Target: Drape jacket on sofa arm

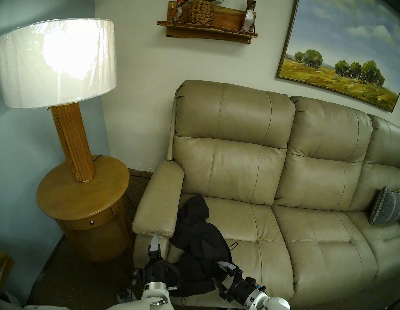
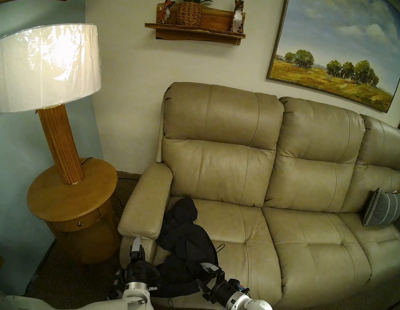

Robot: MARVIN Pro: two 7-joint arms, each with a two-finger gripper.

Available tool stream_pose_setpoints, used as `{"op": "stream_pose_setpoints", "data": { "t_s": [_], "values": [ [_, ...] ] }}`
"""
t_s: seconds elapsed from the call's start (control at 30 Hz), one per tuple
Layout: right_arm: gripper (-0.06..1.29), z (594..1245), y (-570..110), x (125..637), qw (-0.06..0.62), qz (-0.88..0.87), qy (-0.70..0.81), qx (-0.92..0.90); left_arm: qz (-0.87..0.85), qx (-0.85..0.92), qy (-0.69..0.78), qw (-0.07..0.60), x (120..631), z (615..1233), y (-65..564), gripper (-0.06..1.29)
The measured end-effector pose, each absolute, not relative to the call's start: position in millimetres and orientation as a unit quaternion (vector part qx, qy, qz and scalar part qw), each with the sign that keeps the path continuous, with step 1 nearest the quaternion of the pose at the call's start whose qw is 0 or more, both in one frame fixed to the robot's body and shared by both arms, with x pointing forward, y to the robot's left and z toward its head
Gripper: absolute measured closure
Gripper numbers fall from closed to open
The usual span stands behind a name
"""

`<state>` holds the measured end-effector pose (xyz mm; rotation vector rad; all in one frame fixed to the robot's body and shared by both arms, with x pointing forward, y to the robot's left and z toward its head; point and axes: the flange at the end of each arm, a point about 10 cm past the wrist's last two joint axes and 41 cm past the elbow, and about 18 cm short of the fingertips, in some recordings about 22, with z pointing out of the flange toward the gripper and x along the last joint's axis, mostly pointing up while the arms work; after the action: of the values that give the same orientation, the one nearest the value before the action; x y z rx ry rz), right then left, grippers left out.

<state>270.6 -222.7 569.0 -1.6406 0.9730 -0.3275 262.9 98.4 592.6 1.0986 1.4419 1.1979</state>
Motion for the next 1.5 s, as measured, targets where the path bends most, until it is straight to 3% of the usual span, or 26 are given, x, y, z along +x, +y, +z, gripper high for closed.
{"op": "stream_pose_setpoints", "data": {
  "t_s": [0.8, 1.5],
  "values": [
    [-0.01, 569, -223, 270, 0.567, -0.139, 0.415, -0.698, 0.351, 0.494, 0.651, 0.457, 261, 581, 89, 0.0],
    [-0.01, 568, -223, 270, 0.567, -0.139, 0.415, -0.698, 0.415, 0.464, 0.663, 0.415, 282, 576, 107, 0.0]
  ]
}}
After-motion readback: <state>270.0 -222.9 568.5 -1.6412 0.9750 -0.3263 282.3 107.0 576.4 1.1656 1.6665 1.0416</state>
